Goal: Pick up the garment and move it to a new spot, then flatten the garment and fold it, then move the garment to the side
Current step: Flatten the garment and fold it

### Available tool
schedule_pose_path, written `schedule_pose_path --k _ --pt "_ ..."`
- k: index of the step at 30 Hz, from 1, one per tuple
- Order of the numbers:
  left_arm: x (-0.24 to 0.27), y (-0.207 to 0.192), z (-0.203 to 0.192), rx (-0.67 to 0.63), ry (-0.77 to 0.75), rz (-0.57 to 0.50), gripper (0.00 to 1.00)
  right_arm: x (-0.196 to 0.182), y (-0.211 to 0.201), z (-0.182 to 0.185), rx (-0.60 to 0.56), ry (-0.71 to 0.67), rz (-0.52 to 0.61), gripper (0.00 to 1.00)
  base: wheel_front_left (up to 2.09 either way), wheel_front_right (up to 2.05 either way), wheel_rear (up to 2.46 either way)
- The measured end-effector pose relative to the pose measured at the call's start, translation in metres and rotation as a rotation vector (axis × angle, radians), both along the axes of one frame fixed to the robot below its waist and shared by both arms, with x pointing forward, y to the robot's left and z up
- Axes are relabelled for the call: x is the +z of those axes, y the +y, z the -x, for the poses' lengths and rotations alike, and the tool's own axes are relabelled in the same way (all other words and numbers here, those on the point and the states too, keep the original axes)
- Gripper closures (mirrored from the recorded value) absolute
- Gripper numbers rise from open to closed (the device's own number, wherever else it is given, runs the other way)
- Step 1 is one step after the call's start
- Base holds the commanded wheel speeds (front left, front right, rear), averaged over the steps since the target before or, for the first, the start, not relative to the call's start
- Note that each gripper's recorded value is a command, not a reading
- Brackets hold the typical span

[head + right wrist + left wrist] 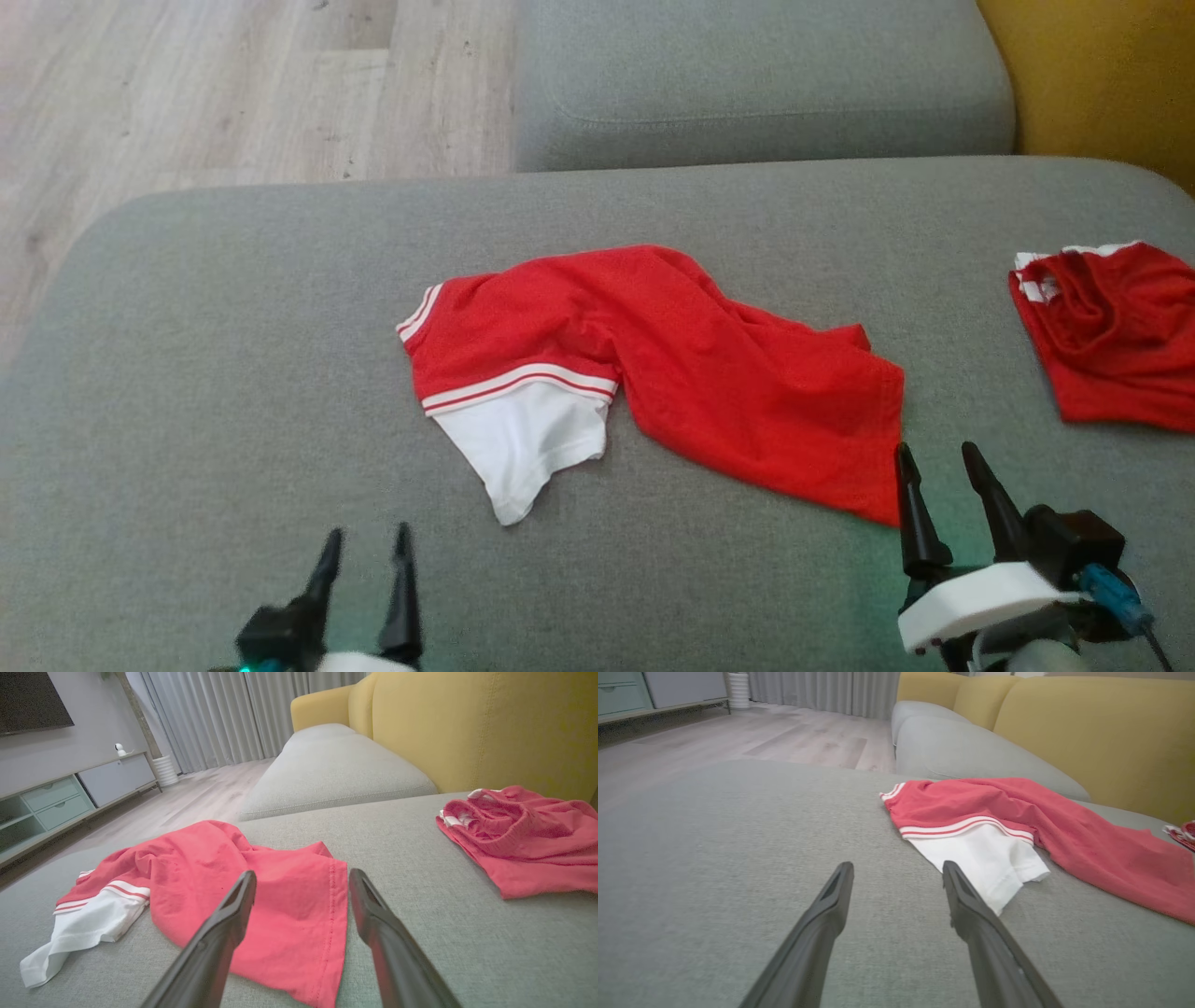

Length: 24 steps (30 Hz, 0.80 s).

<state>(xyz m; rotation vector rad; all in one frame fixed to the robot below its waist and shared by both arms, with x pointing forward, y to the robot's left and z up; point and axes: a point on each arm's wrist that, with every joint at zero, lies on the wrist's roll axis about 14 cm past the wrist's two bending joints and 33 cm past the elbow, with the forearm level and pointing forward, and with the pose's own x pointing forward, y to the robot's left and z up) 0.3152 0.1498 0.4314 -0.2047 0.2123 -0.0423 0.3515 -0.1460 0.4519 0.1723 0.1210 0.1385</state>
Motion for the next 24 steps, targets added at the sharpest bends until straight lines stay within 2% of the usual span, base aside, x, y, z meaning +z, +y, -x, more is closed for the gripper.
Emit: schedule_pose_path --k 7,16,24 --pt "-0.015 -0.041 -0.014 -0.127 0.081 0.019 0.0 -0.011 -0.008 0.003 -0.024 0.044 0.007 0.0 0.0 0.0 0.0" --pt "-0.05 -0.06 -0.038 -0.198 0.232 -0.01 0.0 -0.028 -0.021 0.005 -0.065 0.101 0.007 0.0 0.0 0.0 0.0" --pt "-0.062 -0.095 -0.043 -0.269 0.303 0.094 0.0 -0.039 -0.034 0.008 -0.106 0.136 0.011 0.0 0.0 0.0 0.0"
